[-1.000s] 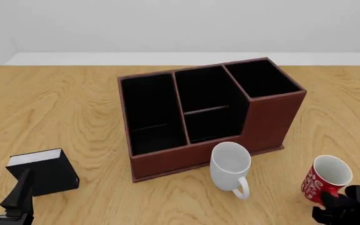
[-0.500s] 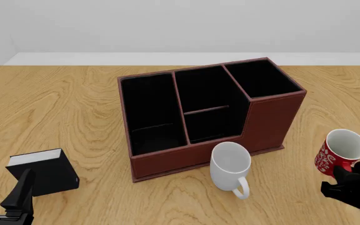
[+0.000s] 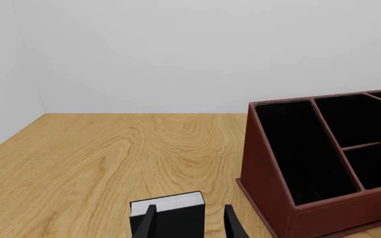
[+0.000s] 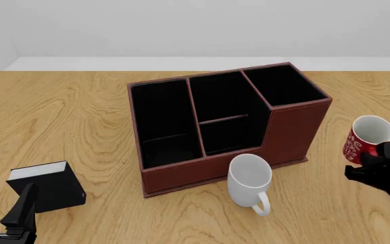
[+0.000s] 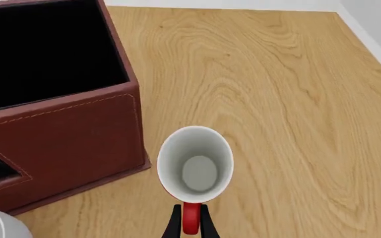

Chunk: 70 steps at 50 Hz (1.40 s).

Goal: Pick up the red mug and place it to the right of the caddy.

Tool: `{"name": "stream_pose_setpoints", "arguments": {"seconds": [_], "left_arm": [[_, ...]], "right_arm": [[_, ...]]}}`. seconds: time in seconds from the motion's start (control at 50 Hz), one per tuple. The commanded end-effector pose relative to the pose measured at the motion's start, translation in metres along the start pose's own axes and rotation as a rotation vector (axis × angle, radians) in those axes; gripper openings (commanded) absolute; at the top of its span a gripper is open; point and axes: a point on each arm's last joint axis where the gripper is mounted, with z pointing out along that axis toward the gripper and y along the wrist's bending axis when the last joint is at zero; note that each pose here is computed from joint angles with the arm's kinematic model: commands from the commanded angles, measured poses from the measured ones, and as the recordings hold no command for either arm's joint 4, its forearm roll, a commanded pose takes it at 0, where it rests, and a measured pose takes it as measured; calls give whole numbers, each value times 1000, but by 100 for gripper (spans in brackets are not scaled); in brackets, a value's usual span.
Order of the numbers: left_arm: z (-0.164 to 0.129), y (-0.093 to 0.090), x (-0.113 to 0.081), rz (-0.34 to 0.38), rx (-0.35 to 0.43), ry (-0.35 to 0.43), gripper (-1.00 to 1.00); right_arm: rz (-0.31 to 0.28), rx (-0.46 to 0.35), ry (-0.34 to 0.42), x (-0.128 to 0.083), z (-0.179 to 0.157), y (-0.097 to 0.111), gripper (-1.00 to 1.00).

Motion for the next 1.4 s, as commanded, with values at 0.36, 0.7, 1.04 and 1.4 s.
{"name": "stream_pose_setpoints", "arguments": {"seconds": [0.36, 0.7, 1.04, 1.4], "left_arm": [[0, 0, 0, 0, 0, 0, 100], [0, 0, 0, 0, 0, 0, 100], [0, 0, 0, 0, 0, 0, 100], [0, 0, 0, 0, 0, 0, 100]], "right_arm": [[-12, 11, 4, -21, 73, -6, -100], [-8, 4, 10, -24, 94, -5, -100], [-9, -28, 31, -24, 129, 5, -100], [-13, -42, 59, -19, 150, 10, -100]]}}
